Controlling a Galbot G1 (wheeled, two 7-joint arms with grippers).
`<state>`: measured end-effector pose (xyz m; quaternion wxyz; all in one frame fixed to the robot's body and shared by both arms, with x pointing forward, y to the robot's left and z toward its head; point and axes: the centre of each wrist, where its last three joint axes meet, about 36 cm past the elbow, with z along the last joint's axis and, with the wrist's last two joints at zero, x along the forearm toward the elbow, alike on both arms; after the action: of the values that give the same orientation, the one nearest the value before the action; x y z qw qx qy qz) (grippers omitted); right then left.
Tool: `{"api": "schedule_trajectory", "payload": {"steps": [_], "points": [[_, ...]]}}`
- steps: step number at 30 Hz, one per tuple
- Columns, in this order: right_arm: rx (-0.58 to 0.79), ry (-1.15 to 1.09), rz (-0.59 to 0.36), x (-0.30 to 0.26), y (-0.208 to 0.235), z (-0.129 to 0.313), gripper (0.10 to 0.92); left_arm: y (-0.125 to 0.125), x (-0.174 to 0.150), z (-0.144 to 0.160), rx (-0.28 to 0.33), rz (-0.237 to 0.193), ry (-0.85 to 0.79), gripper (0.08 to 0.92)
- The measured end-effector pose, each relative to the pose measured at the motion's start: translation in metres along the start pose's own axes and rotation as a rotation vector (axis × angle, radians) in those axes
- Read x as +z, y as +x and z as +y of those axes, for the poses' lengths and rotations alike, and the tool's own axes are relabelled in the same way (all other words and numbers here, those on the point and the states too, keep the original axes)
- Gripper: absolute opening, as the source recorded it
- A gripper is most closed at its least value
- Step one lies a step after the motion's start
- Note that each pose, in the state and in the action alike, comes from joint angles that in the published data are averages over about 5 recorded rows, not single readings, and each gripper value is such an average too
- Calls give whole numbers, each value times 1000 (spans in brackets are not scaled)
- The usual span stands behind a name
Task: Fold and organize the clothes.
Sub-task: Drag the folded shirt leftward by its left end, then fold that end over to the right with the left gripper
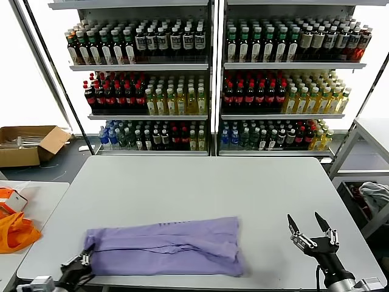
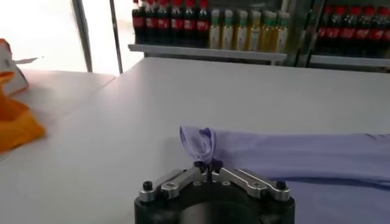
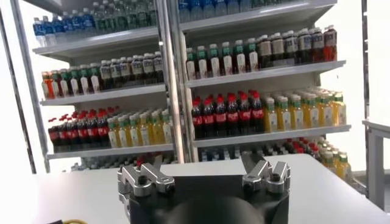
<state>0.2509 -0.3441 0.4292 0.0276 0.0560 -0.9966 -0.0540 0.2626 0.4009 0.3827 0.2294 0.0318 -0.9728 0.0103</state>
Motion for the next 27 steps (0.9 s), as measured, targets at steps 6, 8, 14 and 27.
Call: {"api": "schedule_trajectory", "payload": {"steps": [6, 8, 14, 27], "points": [[0, -17, -16, -3, -2, 4, 823, 0, -42, 76, -89, -53, -91, 90], [0, -21, -22, -4, -3, 5, 823, 2, -60, 94, -107, -77, -114, 90], [8, -23, -30, -5, 0, 5, 823, 6, -101, 116, -114, -140, -133, 90], [13, -29, -34, -3, 7, 10, 823, 13, -116, 26, 89, -189, -86, 90]]}}
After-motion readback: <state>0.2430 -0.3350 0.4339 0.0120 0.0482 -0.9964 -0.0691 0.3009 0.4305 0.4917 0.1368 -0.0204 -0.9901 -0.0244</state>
